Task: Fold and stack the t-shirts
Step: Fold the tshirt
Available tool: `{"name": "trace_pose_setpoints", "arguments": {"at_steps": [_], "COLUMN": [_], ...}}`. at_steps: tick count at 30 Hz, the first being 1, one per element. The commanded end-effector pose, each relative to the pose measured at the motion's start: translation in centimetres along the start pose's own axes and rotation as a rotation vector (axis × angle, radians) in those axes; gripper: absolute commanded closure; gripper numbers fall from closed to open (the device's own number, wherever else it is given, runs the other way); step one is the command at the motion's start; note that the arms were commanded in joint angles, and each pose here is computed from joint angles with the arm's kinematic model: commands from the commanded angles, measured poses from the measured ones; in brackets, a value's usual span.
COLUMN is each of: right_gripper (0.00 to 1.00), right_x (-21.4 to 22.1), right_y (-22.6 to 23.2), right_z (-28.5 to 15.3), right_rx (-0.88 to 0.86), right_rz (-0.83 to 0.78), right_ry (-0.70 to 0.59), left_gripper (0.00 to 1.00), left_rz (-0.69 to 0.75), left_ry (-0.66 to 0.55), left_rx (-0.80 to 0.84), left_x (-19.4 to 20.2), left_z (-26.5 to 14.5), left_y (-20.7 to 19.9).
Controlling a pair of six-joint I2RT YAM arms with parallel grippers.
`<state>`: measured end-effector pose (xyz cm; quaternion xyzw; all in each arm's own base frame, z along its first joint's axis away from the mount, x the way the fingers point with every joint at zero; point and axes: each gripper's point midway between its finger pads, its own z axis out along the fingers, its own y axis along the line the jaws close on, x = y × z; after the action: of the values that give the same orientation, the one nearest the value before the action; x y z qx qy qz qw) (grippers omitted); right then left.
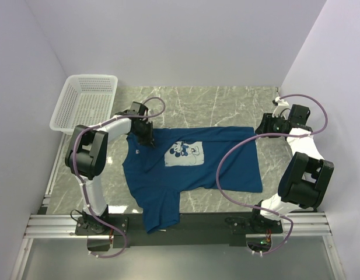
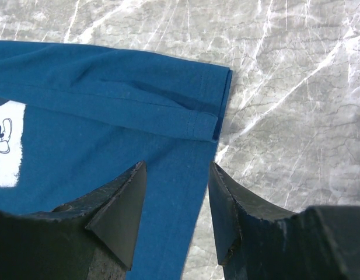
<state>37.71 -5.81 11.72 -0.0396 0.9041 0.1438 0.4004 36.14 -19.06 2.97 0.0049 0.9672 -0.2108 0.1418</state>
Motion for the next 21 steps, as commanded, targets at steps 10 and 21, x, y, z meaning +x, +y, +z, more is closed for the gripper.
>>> {"name": "trace_pose_setpoints", "arguments": {"at_steps": [10, 21], "right_gripper": [0.46, 0.46], "right_x": [-1.5, -1.6], "right_y": [0.8, 0.7], "right_z": [-1.3, -1.1], "right_rx": [-0.003, -0.018], "right_rz": [-0.03, -0.052], "right_ry": [-0.049, -0.016], "left_gripper": [0.99, 0.41], "left_rz": [0.191, 0.316], "left_ry": [0.076, 0.159], "left_rx": [0.271, 0.374], "left_x": [5.1, 11.8], "left_z": [-5.4, -7.0], "left_y": [-8.3, -11.0]}}
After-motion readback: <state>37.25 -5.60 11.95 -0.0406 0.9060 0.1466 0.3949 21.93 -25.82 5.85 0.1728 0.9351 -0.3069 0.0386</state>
